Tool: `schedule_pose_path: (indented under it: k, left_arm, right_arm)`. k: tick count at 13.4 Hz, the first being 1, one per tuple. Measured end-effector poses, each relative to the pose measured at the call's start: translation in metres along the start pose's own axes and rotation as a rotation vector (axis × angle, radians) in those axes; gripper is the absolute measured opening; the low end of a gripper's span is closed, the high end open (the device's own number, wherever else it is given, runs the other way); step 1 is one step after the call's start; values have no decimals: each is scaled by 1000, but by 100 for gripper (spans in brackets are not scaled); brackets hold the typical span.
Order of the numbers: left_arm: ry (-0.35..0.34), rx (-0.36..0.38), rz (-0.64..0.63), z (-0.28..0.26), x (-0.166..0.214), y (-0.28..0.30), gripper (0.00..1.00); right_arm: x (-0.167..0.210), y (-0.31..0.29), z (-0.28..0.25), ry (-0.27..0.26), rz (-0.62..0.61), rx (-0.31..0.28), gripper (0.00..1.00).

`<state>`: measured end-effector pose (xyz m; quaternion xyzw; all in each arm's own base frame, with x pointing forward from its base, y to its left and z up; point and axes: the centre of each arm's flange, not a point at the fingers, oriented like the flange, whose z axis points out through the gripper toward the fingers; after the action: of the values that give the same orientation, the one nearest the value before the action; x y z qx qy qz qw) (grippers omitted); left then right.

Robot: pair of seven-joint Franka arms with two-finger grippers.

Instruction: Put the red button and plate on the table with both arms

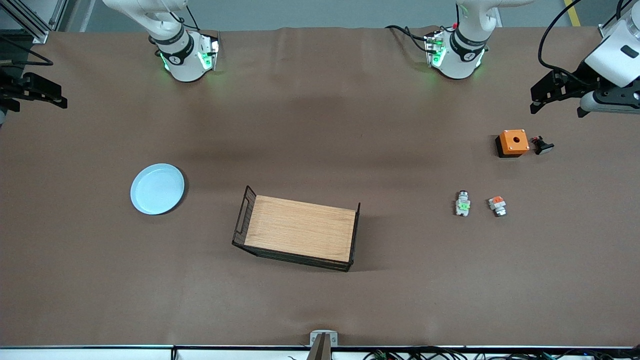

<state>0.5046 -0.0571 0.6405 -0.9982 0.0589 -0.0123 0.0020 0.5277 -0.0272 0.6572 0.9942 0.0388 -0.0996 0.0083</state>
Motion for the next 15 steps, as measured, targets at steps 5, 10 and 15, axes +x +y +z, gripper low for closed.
schedule_pose_path:
  k: [5, 10, 15]
  left_arm:
    - [0, 0, 0, 0, 0, 0, 100]
    - [4, 1, 3, -2, -1, 2, 100]
    - [-2, 2, 8, -6, -5, 5, 100]
  right_arm:
    - [0, -1, 0, 2, -2, -1, 100]
    - [3, -8, -1, 17, -33, -4, 100]
    - [4, -7, -1, 21, -39, -1, 100]
